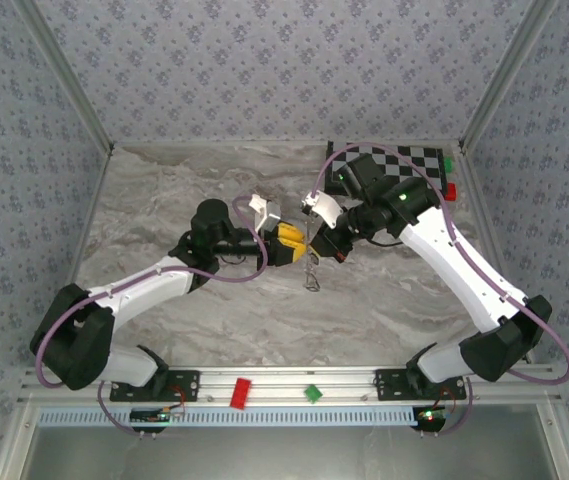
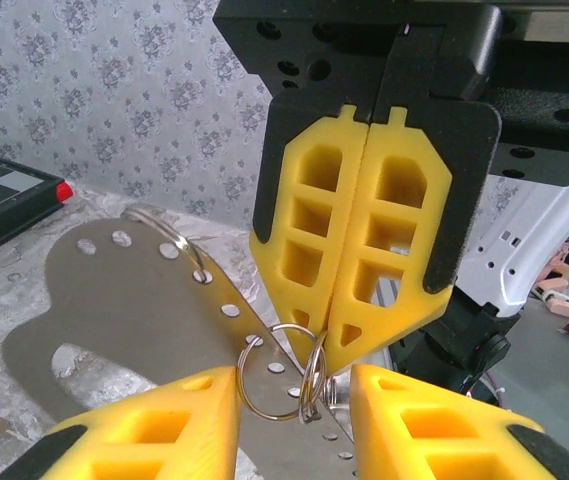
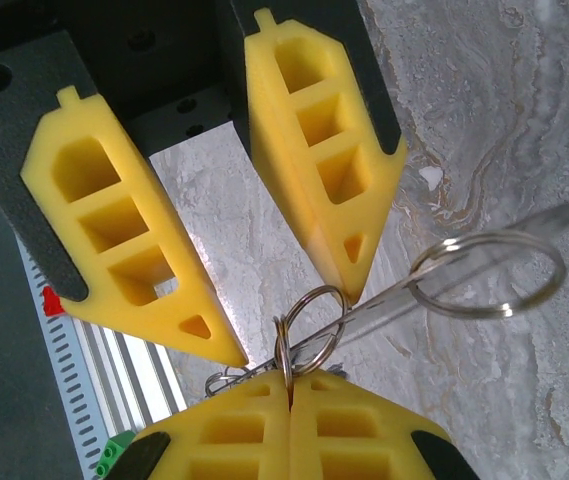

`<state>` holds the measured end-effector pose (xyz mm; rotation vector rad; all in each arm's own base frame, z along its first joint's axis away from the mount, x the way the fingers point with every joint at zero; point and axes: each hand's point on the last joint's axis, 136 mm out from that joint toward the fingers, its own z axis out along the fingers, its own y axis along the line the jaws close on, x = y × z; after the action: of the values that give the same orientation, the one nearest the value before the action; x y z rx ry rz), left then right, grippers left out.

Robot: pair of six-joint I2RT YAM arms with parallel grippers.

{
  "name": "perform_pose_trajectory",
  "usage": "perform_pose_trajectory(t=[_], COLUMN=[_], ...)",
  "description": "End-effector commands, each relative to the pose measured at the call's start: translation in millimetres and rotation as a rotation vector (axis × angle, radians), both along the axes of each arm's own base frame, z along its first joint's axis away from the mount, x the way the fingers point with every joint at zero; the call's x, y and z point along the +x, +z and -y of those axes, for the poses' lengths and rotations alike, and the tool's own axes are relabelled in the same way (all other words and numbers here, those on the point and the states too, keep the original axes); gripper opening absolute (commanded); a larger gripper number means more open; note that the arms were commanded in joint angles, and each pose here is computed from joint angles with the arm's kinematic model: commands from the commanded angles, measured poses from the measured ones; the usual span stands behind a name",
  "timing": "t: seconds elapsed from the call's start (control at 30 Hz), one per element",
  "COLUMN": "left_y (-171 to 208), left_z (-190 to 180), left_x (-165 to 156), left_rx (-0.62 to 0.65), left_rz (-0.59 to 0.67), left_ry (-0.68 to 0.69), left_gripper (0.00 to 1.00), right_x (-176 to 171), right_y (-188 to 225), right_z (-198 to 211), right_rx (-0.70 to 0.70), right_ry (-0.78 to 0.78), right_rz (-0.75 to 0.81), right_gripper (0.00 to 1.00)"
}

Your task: Put the keys on the keyring

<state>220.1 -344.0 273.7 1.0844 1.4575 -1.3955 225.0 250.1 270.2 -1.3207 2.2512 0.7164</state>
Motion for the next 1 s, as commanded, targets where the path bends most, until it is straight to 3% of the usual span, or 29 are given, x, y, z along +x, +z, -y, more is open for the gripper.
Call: perform_pose_trajectory(t=[0.0,0.43,0.7,0.97], left_y=[19,20,19,22], left_z=[1,-12,-10,1], left_x=[-14,2,-3,3], left_rx=[-0.046,-0.066,-0.053,-0.056], left_rz=[0.060,0.050,0.047,-0.042], left_ry=[-0.067,0.015,-0.025,-0.068], left_gripper=[0.33,0.33,0.33,0.37], right_x=[1,2,3,3], right_y=[8,9,10,11], right_z=[1,5,6,5], right_rx=[0.002,0.024,0.032,0.041], right_ry=[0.002,-0.022,-0.029,-0.029], right_rz=[0.031,0.066,0.070,0.068], right_gripper=[0.00,0.00,0.00,0.00])
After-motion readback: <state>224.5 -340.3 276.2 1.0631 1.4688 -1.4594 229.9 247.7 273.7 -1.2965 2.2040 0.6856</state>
